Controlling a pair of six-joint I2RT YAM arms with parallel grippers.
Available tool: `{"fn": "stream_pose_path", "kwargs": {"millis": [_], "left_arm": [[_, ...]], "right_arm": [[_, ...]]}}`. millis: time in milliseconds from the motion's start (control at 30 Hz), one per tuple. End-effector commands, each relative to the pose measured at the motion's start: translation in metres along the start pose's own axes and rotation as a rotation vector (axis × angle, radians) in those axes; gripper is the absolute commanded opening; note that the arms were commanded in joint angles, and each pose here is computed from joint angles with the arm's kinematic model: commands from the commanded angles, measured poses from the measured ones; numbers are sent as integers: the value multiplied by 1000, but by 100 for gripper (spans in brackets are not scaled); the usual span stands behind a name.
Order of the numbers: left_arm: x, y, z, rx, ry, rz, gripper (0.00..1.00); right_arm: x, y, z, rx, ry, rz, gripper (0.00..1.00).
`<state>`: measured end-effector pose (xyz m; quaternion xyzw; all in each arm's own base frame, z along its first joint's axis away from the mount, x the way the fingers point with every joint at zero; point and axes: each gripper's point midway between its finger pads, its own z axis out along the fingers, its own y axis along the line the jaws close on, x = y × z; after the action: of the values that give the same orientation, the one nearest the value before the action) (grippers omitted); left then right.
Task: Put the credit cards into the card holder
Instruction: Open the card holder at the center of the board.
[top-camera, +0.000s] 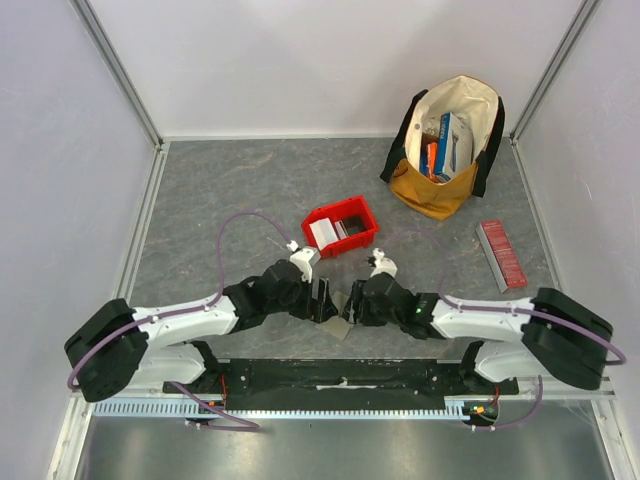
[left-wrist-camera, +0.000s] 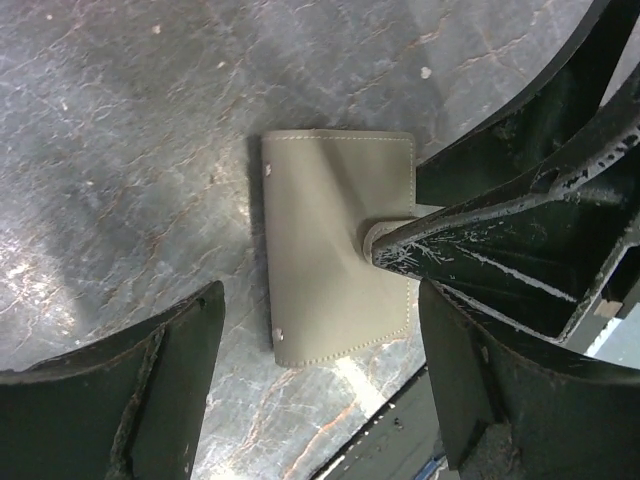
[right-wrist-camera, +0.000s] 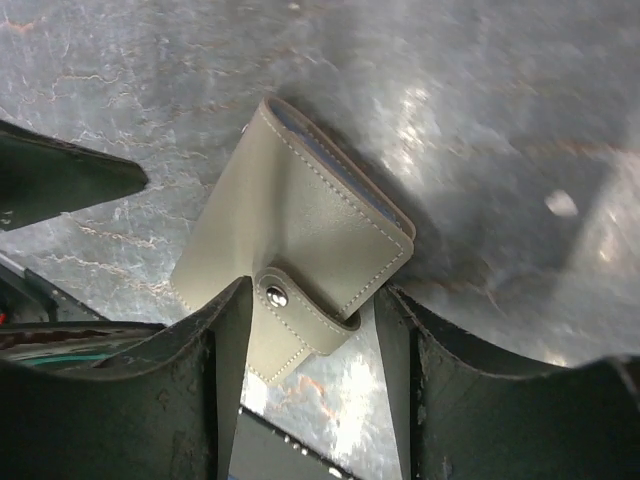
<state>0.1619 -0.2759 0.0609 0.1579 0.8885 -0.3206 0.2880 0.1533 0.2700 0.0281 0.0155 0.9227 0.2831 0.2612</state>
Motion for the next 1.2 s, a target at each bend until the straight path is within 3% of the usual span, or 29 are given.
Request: {"fn": "stream_pose_path", "kwargs": {"millis": [0, 267, 633, 800, 900, 1033, 1167], "left_arm": [[2, 4, 6, 38, -26, -18, 82], [25, 42, -4, -87, -74, -143, 78], [32, 44, -4, -88, -72, -210, 72], [35, 43, 3, -86, -42, -206, 62], [38, 39, 9, -73, -9, -203, 57], [41, 38, 16, -68, 21, -186, 59], [39, 32, 21, -51, 45, -146, 60]], "right_arm": [[1, 9, 19, -11, 47, -252, 58], [-2, 9, 27, -25, 72, -429, 57], [-12, 13, 8, -42, 11, -297, 65], [-7, 20, 4, -118, -19, -149, 65], [-15, 25, -1, -140, -58, -162, 64], [-20, 27, -3, -148, -72, -208, 66], [-8, 39, 1, -207, -12, -197, 58]]}}
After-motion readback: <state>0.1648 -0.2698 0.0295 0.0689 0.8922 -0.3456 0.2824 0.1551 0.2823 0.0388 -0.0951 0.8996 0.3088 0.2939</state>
